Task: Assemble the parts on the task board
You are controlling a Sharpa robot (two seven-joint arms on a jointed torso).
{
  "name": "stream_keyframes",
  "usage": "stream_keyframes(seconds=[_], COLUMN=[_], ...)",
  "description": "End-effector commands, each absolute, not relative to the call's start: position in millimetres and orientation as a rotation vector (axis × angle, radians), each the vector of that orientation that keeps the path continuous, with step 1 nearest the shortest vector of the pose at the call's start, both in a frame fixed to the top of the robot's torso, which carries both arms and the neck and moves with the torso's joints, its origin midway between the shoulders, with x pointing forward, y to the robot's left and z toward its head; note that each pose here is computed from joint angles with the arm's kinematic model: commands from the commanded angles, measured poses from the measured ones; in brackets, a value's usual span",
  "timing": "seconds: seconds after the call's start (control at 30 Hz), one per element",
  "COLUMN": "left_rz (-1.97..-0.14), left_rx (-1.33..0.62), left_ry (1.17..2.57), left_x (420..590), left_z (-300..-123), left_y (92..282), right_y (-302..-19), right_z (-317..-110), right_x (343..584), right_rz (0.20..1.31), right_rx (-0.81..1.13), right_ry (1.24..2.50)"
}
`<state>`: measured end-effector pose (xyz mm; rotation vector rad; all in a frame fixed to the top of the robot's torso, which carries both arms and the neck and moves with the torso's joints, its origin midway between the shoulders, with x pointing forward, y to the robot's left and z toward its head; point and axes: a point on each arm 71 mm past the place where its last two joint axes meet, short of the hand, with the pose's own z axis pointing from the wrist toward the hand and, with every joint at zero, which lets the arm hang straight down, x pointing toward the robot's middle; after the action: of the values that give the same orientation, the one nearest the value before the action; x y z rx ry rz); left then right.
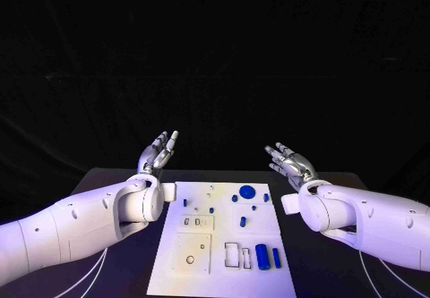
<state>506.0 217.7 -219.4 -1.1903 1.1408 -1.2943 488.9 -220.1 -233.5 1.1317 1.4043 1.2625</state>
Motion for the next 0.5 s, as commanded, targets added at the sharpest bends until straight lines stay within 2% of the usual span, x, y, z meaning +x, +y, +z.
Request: stream_keyframes(seconds=[0.03, 0.23, 0.27, 0.5], left_rz=[-1.389, -1.389, -1.415, -1.414], left_rx=[-1.18, -1.18, -1.098, -0.953], left_ry=[1.113, 1.113, 1.254, 1.395], left_x=[506.2, 506.2, 505.0, 502.6], left_z=[-215.4, -215.4, -216.2, -213.6], left_y=[213.2, 213.2, 224.1, 230.3], right_y=[-213, -216, -222, -223], right_z=[-234, -235, -221, -201], right_x=[490, 492, 507, 516], right_rz=[1.388, 1.398, 1.237, 1.081], right_rx=[1.068, 1.052, 0.737, 0.366], right_ry=[1.55, 1.583, 1.647, 1.72])
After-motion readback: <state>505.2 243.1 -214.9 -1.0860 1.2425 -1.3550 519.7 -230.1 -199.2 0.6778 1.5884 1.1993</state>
